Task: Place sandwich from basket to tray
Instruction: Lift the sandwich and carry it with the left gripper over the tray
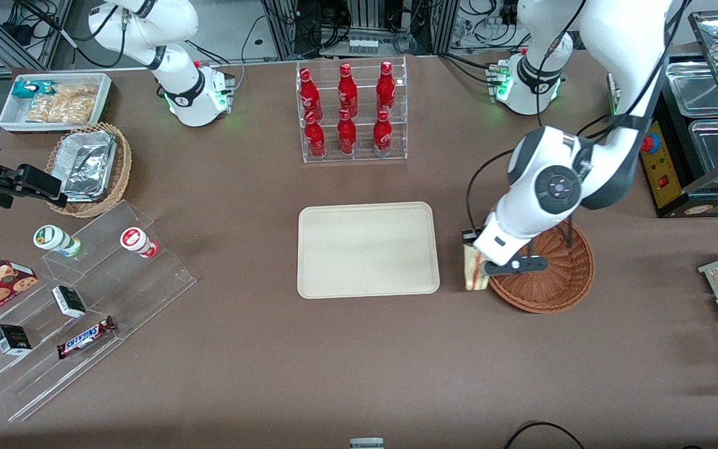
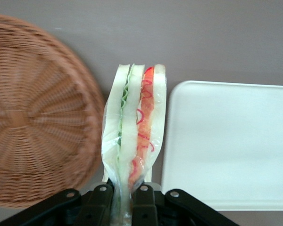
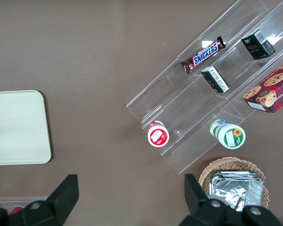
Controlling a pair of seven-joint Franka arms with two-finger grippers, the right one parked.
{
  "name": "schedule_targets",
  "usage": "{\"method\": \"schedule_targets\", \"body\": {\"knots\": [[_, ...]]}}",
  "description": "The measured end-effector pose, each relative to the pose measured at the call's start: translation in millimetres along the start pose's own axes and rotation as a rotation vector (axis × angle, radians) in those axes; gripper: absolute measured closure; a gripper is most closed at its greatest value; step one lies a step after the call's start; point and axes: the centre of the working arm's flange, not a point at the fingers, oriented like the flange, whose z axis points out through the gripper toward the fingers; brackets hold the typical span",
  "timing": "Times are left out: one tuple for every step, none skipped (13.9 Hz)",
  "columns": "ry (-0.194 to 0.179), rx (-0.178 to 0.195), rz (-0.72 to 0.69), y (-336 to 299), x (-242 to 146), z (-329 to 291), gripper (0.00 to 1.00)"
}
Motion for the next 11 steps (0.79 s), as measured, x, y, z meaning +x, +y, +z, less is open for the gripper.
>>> {"method": "schedule_targets", "body": {"knots": [[0.002,0.004,0.014,18,-1,6,0.85],[0.007,0.013,0.025,38,-3,12,0.85],[0.013,0.021,0.030,59,-7,18,0.85],[0.020,0.026,0.028,78,-10,23,0.85],[0.026,0.027,0.023,97,-14,28,0.85],[0.027,0.024,0.019,115,-19,33,0.85],[0.024,0.020,0.017,132,-25,39,0.85],[0.021,0.017,0.017,148,-32,45,0.85],[0.022,0.022,0.017,164,-39,52,0.85],[0.026,0.032,0.011,177,-46,61,0.85],[0.032,0.043,-0.002,188,-52,69,0.85]]}}
